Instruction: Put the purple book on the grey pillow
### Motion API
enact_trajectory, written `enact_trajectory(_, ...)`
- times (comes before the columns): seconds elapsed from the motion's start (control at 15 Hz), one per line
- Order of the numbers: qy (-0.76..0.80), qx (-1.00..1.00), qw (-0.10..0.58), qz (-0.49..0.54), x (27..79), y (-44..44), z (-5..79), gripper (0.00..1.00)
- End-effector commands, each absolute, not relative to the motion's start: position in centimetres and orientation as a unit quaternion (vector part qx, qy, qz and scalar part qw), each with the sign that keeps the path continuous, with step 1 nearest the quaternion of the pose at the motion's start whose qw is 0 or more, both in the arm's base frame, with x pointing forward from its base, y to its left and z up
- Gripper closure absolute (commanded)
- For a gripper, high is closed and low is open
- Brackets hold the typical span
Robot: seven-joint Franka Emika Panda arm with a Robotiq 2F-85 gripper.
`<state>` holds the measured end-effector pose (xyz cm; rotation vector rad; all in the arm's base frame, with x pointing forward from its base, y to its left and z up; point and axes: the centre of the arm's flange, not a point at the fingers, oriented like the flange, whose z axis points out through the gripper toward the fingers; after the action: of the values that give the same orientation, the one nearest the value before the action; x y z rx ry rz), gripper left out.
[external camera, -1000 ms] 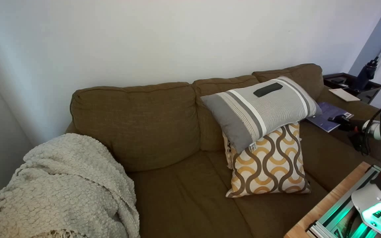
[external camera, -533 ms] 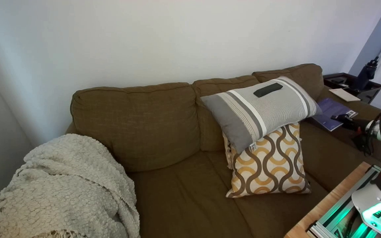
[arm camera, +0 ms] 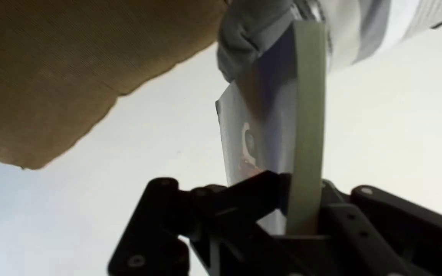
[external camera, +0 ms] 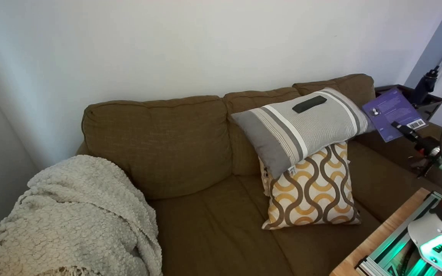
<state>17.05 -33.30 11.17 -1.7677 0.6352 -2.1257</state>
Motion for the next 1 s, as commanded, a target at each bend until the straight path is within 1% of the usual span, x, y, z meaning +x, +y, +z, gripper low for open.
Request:
enact_trajectory(0.0, 0.161, -0.562, 0.129, -0.801, 13.7, -30.4, 14.3, 0.97)
enact_trajectory(0.13, 0.137, -0.524, 0.114, -0.833, 12.8, -29.7, 16.0, 0.97)
enact_trajectory(0.27, 0.121, -0.539, 0.100, -0.827, 13.3, -29.0, 16.9, 0.97)
enact_trajectory(0.33, 0.131, -0.572, 0.113, -0.801, 14.2, -29.5, 17.1, 0.97)
enact_trajectory(0.47, 0.124, -0.621, 0.096, -0.768, 15.9, -30.3, 17.1, 0.97)
enact_trajectory(0.67, 0.116, -0.681, 0.054, -0.722, 19.2, -30.4, 17.7, 0.97)
enact_trajectory(0.93, 0.084, -0.716, -0.017, -0.692, 23.6, -28.4, 21.4, 0.97)
